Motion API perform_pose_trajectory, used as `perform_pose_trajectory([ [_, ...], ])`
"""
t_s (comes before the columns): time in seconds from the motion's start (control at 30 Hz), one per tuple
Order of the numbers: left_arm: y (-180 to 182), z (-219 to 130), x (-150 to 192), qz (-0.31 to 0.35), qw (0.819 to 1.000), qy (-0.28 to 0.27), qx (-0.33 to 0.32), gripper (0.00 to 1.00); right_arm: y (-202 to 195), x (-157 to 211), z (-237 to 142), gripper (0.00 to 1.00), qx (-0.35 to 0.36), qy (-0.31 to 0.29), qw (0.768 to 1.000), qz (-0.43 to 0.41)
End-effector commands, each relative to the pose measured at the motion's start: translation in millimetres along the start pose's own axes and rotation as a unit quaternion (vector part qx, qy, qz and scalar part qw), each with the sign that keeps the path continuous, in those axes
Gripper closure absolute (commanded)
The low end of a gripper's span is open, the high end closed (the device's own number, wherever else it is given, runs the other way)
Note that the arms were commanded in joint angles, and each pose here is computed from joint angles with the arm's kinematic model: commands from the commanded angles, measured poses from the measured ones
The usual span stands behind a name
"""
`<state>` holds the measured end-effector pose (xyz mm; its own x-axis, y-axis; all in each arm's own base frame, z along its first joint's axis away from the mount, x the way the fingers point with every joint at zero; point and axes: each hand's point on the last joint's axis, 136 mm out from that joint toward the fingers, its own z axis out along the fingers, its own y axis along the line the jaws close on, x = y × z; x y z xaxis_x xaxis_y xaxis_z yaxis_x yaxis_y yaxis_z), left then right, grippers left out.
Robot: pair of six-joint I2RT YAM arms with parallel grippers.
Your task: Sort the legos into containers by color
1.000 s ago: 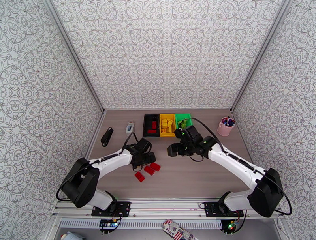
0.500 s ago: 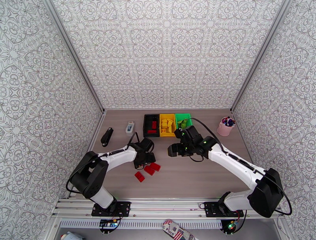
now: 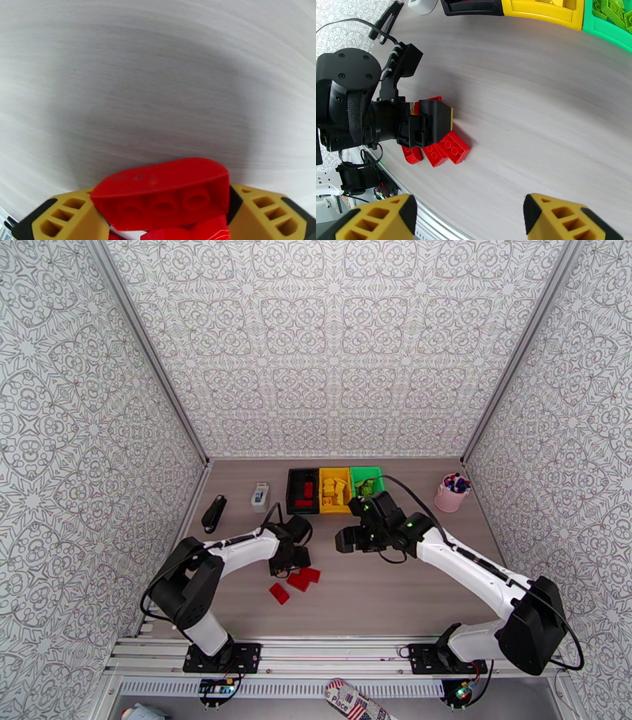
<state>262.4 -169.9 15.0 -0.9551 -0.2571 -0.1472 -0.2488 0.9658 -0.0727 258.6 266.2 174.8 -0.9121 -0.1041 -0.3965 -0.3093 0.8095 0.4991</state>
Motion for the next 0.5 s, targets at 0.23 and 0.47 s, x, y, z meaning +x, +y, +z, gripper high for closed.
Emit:
perform_pose_trajectory([
  [0.23,-17.1,10.4,-19.9,0.007,1.0,-0.012,0.011,0.24,-3.0,2.1,-2.5,0.25,0.0,-0.004,1.0,0.006],
  [0.47,-19.8,10.7,-23.7,0.013,1.0,-0.013,0.006,0.33,-3.4,3.0,-1.3,0.26,-0.001,-0.002,1.0,0.007],
])
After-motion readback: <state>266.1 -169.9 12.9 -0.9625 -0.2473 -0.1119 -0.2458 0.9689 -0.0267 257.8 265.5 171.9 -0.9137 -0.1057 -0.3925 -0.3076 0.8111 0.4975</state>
